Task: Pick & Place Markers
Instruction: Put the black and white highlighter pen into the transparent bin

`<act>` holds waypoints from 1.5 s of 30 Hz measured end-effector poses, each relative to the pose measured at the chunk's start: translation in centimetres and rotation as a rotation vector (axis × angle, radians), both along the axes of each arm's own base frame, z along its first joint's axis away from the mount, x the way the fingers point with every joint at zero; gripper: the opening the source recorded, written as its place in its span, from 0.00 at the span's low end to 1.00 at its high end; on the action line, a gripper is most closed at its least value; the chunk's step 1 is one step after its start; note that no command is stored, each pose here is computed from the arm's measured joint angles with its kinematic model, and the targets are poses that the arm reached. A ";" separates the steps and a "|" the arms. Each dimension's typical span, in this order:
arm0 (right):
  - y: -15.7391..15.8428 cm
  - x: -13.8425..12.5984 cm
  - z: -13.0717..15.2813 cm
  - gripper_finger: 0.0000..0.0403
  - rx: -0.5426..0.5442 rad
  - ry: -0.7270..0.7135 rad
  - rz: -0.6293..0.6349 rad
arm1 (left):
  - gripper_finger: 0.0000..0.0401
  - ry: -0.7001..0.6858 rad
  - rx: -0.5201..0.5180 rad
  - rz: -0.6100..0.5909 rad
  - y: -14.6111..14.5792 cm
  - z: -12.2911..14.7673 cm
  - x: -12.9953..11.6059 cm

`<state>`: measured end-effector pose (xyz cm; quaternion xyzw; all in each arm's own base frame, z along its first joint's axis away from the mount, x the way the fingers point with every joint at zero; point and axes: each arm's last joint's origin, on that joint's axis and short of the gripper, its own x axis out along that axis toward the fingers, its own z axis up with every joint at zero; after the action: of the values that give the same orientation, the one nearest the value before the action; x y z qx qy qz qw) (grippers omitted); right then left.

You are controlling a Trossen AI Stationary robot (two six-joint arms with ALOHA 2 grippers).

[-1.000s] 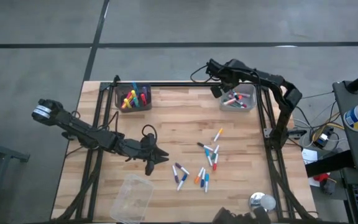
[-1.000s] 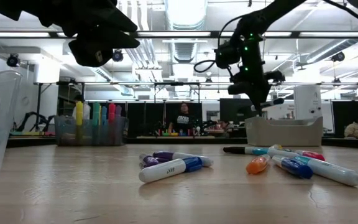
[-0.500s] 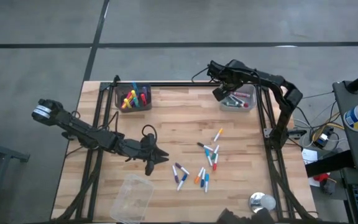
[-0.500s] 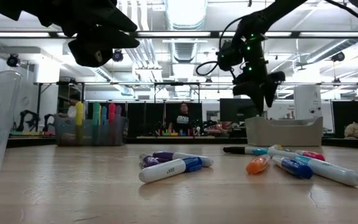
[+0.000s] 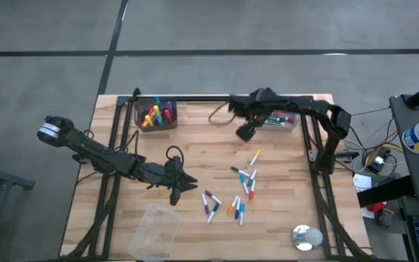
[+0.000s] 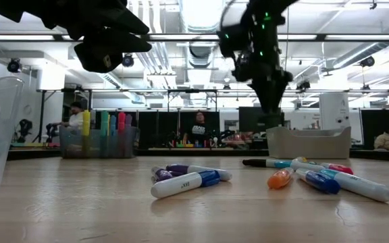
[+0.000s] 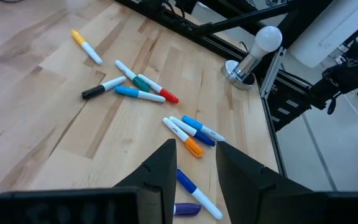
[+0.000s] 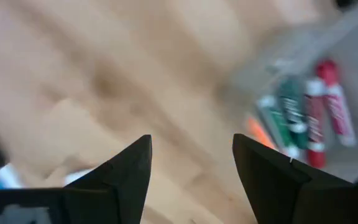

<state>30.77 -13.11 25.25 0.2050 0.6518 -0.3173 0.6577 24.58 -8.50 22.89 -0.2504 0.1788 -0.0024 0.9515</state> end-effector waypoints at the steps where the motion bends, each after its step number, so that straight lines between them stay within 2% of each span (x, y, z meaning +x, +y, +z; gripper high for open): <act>1: 1.1 0.5 0.0 0.54 -0.002 -0.006 0.035 | 0.26 0.000 0.000 0.000 0.0 0.0 0.0; 10: 9.9 4.0 -1.0 0.53 -0.016 -0.084 0.288 | 0.26 0.000 0.000 0.000 0.0 0.0 0.0; 18: 14.2 5.6 -3.2 0.53 -0.012 -0.093 0.404 | 0.26 0.000 0.000 0.000 0.0 0.0 0.0; 25: 15.7 6.3 -5.8 0.53 0.000 -0.026 0.399 | 0.26 0.000 -0.001 0.000 0.0 0.0 0.0; 34: 15.6 6.6 -9.2 0.53 0.008 0.072 0.401 | 0.26 0.004 -0.003 0.000 0.0 0.0 0.0; 41: 15.6 6.6 -11.0 0.53 0.017 0.074 0.405 | 0.26 0.003 -0.003 0.000 0.0 0.0 0.0; 45: 15.5 6.4 -11.5 0.48 0.022 0.052 0.415 | 0.26 -0.001 0.000 0.000 0.0 0.0 0.0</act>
<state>37.17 2.36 13.77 0.0652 0.7002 -0.1729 0.6896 24.59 -8.54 22.89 -0.2506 0.1785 -0.0025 0.9515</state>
